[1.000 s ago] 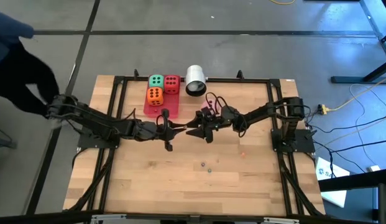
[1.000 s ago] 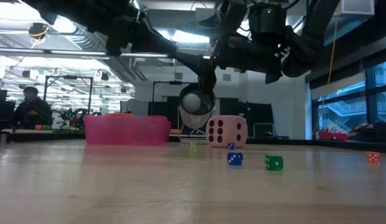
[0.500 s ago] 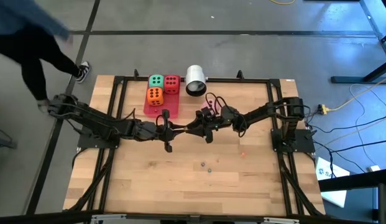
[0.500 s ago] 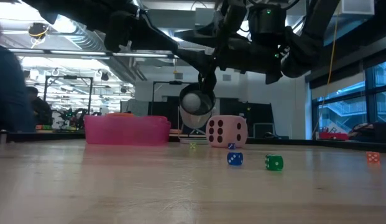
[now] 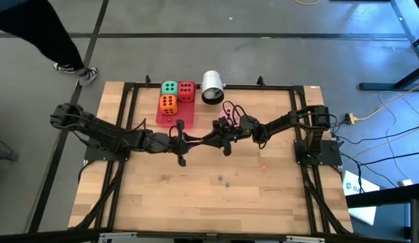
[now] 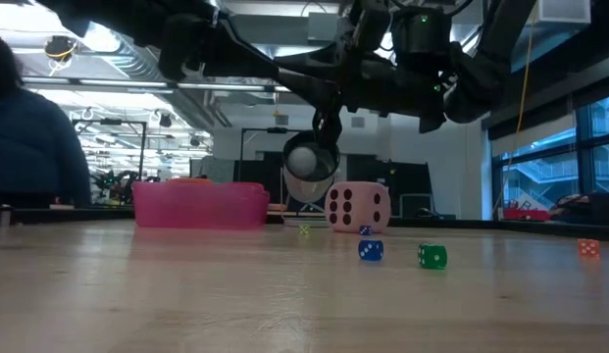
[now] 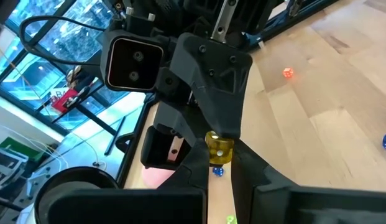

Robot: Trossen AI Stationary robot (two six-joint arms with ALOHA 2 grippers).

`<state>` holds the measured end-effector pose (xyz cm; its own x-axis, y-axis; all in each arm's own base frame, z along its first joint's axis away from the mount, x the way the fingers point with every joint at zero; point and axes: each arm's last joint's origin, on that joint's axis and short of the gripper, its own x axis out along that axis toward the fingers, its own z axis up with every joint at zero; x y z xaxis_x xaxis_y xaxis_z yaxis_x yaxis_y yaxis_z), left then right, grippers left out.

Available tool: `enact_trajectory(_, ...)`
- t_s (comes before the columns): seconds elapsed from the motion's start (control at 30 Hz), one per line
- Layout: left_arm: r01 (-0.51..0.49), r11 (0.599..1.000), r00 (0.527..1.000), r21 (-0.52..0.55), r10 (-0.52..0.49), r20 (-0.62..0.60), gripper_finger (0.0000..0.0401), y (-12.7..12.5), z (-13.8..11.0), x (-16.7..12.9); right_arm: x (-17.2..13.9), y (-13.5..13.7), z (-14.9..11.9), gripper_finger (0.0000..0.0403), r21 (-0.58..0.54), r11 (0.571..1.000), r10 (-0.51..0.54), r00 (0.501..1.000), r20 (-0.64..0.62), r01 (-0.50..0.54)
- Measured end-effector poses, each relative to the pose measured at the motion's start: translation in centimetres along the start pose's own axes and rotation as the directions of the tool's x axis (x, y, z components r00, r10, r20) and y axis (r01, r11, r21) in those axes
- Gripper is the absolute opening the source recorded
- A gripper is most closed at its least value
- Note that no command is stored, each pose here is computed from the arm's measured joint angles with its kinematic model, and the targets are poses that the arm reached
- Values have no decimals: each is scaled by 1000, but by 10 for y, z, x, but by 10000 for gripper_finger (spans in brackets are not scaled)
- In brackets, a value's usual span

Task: Pick & Place Dice
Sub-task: Put the small yellow dice into the red bin

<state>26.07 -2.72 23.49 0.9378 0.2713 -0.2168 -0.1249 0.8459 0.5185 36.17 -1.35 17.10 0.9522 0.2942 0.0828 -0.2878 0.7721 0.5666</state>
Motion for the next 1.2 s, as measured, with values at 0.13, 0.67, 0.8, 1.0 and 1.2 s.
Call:
enact_trajectory(0.13, 16, 1000, 1000, -5, -16, 6, 16, -1, 0, 0, 0, 0, 0, 59, -8, 1000, 4, 1000, 0, -4)
enact_trajectory(0.67, 21, 998, 1000, -57, -21, 9, 91, -1, 0, 0, 0, 1, 1, 57, -31, 999, 20, 1000, -3, -20)
enact_trajectory(0.8, 42, 997, 999, -64, -43, -14, 129, -4, -5, 1, 0, 3, 4, 54, -49, 998, 37, 999, 19, -36)
enact_trajectory(1.0, 50, 994, 999, -96, -49, 12, 170, -3, -2, 1, 0, 2, 3, 53, -43, 999, 26, 1000, 5, -26)
enact_trajectory(1.2, -72, 995, 996, -65, 69, -51, 184, 1, -3, -1, 0, 2, 2, 52, -41, 998, 38, 999, -9, -38)
